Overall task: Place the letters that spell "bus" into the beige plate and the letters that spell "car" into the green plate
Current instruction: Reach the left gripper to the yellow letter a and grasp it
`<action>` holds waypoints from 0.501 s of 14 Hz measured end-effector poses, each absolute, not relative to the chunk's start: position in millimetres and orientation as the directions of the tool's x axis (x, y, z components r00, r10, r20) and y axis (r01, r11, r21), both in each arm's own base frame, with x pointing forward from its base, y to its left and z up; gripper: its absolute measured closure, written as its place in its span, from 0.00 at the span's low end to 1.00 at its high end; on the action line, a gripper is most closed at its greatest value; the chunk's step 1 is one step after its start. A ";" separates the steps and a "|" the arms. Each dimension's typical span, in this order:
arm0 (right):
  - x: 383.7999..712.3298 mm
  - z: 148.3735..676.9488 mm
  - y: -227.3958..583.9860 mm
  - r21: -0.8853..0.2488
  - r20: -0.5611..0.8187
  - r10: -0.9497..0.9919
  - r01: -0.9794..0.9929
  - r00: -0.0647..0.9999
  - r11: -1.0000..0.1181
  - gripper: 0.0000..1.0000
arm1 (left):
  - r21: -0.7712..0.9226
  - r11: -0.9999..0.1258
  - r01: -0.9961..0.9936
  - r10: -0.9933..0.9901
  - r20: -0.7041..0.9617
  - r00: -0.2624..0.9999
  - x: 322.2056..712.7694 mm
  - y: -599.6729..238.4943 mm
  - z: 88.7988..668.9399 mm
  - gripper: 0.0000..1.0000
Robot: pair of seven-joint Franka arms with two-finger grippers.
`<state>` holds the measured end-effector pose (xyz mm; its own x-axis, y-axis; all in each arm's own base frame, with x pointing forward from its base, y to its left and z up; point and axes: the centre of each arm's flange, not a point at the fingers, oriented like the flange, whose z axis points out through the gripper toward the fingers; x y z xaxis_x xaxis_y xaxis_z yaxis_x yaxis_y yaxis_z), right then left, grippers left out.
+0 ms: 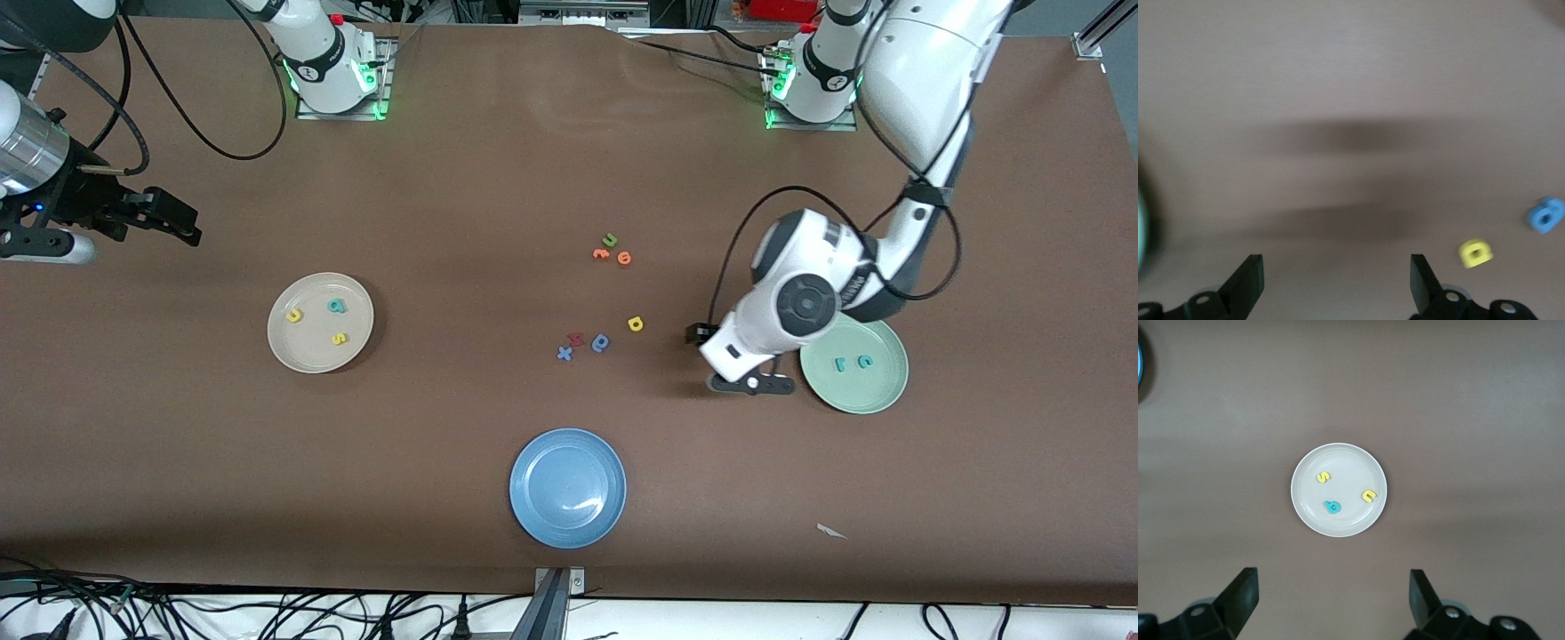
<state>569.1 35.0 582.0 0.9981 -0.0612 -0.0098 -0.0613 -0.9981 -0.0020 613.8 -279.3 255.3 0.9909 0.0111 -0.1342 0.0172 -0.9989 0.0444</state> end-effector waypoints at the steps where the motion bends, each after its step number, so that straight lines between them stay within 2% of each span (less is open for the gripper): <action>1: 569.1 582.0 35.2 -0.002 -0.010 -0.061 -0.061 0.998 -0.998 0.00 | 0.050 -0.998 0.044 0.038 -0.118 0.992 603.4 -299.1 246.9 0.04; 7: 568.5 582.4 44.3 -0.002 -0.009 -0.043 -0.043 0.999 -0.999 0.00 | 0.040 -0.987 0.159 0.156 -0.072 0.985 555.4 -370.2 200.7 0.07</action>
